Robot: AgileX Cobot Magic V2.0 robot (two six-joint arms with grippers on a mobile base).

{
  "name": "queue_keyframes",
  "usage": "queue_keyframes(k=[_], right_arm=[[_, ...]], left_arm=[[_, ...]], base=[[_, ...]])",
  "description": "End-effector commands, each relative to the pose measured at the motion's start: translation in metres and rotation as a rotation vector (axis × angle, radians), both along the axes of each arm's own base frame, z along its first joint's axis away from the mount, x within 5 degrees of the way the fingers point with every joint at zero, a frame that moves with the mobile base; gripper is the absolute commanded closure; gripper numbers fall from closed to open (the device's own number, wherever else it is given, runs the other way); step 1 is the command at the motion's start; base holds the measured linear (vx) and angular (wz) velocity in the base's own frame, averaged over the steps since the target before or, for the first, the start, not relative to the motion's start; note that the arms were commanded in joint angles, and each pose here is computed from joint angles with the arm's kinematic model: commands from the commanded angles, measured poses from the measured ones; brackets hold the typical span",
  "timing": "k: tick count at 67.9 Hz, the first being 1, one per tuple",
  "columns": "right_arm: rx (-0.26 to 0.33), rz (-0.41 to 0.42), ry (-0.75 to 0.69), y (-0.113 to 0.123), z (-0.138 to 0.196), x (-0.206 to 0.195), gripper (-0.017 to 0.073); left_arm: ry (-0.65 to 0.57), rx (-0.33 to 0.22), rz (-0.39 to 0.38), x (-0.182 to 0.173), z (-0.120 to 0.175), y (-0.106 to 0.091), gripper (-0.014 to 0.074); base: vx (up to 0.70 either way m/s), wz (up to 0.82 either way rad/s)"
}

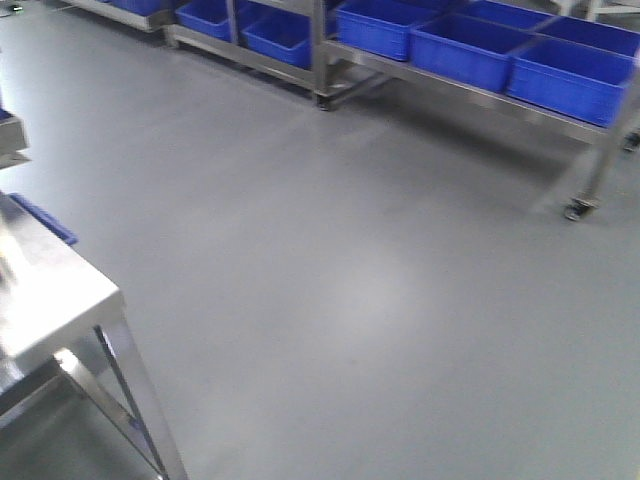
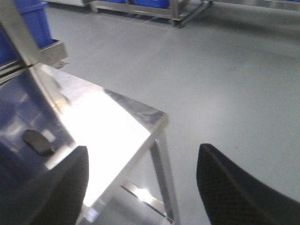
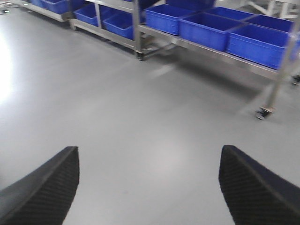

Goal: Move and align brake pads A on conveyor
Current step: 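Turn the base and stop facing the steel table with two pads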

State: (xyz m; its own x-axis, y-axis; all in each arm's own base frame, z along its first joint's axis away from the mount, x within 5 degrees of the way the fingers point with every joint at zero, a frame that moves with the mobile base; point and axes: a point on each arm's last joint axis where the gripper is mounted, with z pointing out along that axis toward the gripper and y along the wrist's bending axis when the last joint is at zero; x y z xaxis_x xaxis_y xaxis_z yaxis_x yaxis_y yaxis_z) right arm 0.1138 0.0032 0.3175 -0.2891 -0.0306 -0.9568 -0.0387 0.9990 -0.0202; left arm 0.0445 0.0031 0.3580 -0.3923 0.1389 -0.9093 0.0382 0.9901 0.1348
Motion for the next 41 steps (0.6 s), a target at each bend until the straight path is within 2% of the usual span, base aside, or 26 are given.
queue_keyframes(k=[1,29,41], right_arm=[[-0.006,-0.003,-0.084,-0.0004,0.0138,0.0033,-0.0033],[-0.006,-0.003,-0.083,-0.0004,0.0136,0.0035,-0.0033],[-0.006,-0.003,-0.083,-0.0004,0.0136,0.0035,-0.0033]], left_arm=[[-0.078,0.0,-0.007,0.0015,0.0124,-0.0004,0.0134],[-0.079,0.0,-0.007,0.0015,0.0125,-0.0004,0.0134],[-0.076,0.0,-0.007,0.0022,0.0123,-0.0004,0.0134]], base=[[0.48,0.56],[0.41,0.59],[0.3,0.8]])
